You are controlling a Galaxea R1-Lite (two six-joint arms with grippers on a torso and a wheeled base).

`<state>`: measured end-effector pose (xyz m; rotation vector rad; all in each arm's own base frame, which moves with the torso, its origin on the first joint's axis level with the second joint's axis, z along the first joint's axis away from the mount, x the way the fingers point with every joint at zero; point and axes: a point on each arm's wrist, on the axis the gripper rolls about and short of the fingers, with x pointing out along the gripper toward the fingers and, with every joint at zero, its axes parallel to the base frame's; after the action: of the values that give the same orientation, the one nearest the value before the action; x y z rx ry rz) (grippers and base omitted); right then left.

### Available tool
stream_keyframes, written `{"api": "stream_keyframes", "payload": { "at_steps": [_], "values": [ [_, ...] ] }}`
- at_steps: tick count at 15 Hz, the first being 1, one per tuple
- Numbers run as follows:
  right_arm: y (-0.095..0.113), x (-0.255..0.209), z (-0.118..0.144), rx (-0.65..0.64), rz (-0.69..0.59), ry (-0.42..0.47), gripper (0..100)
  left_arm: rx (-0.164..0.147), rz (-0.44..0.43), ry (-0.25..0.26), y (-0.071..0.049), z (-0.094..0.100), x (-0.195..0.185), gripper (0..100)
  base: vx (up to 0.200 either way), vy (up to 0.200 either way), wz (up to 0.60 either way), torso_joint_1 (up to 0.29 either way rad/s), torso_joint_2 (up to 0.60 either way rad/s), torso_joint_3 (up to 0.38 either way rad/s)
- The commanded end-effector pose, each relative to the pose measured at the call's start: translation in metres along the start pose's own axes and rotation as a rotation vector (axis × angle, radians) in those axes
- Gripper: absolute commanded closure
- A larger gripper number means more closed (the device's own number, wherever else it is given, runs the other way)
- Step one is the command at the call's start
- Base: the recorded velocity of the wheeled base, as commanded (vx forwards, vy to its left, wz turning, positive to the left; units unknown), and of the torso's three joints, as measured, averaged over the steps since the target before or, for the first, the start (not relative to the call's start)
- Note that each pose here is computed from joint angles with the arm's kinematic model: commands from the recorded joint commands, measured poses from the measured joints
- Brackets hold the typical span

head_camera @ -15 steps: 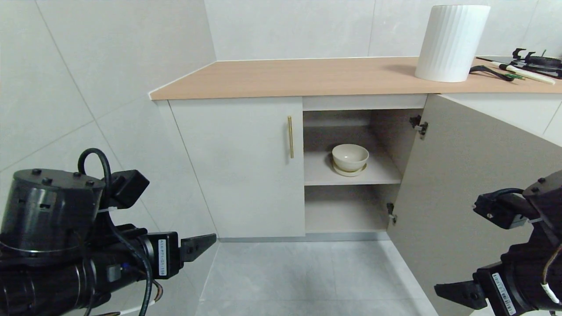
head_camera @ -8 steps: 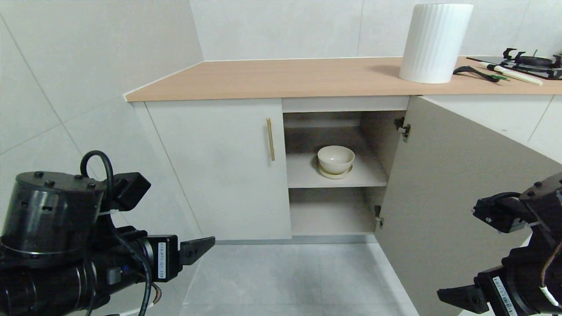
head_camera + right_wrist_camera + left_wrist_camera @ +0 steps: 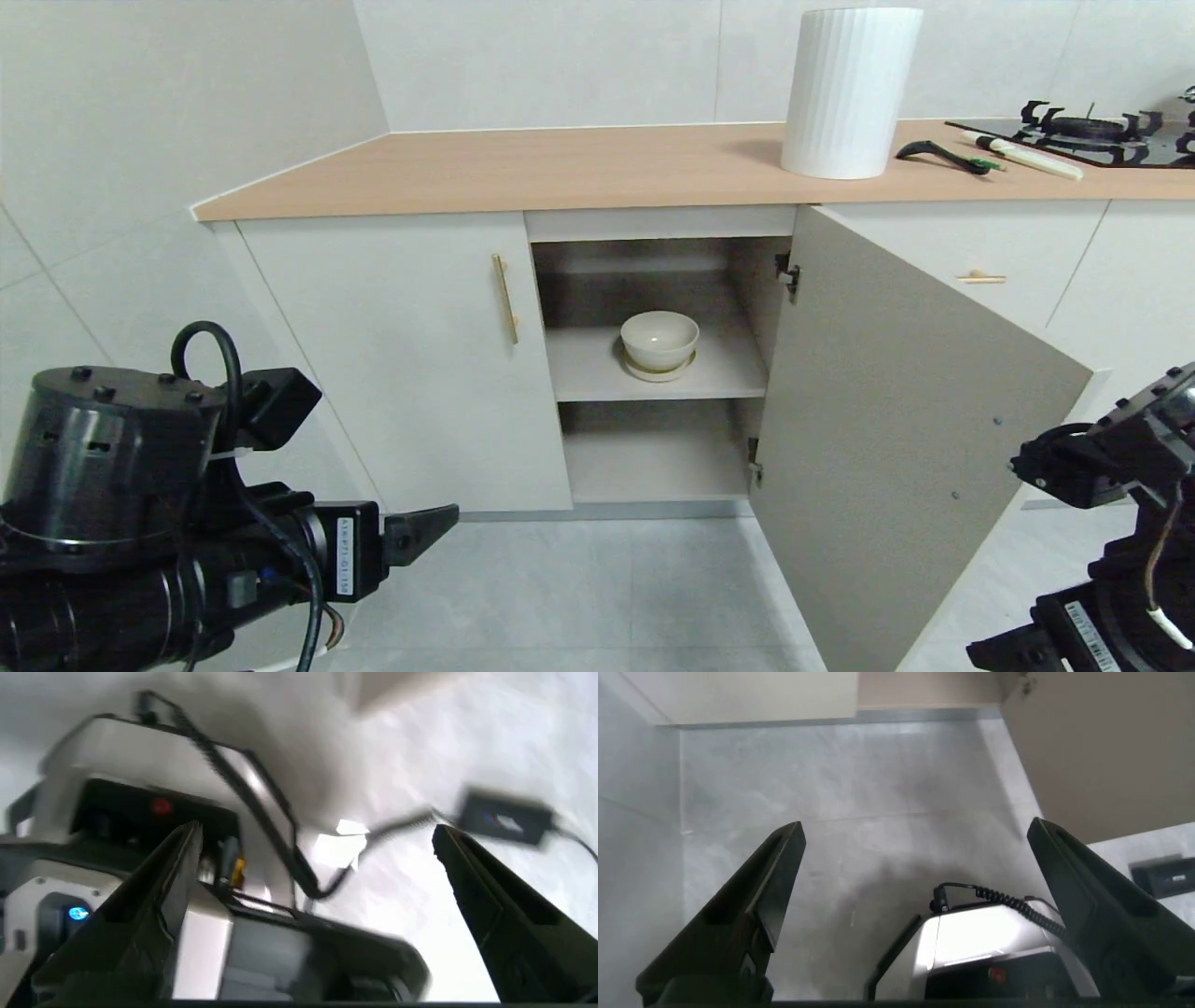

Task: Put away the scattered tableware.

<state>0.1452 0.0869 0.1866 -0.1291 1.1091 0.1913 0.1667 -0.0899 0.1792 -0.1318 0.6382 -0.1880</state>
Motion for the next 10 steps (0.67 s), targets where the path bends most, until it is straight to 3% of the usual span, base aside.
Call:
{"api": "stream_keyframes", "payload": {
  "at_steps": [1,8,10],
  "values": [
    [-0.009,-0.015,0.005,0.044,-0.021,-0.011,0,0.000,0.000,0.003,0.000,0.000,0.000,0,0.000,0.000,0.00,0.000,0.00,0.000],
    [-0.060,-0.061,-0.001,0.187,-0.134,-0.173,0,-0.001,0.001,0.001,0.000,0.000,0.000,0,0.000,0.000,0.00,0.000,0.00,0.000],
    [-0.072,-0.059,0.002,0.229,-0.178,-0.174,0,-0.001,0.001,0.001,0.000,0.000,0.000,0,0.000,0.000,0.00,0.000,0.00,0.000]
  ]
}}
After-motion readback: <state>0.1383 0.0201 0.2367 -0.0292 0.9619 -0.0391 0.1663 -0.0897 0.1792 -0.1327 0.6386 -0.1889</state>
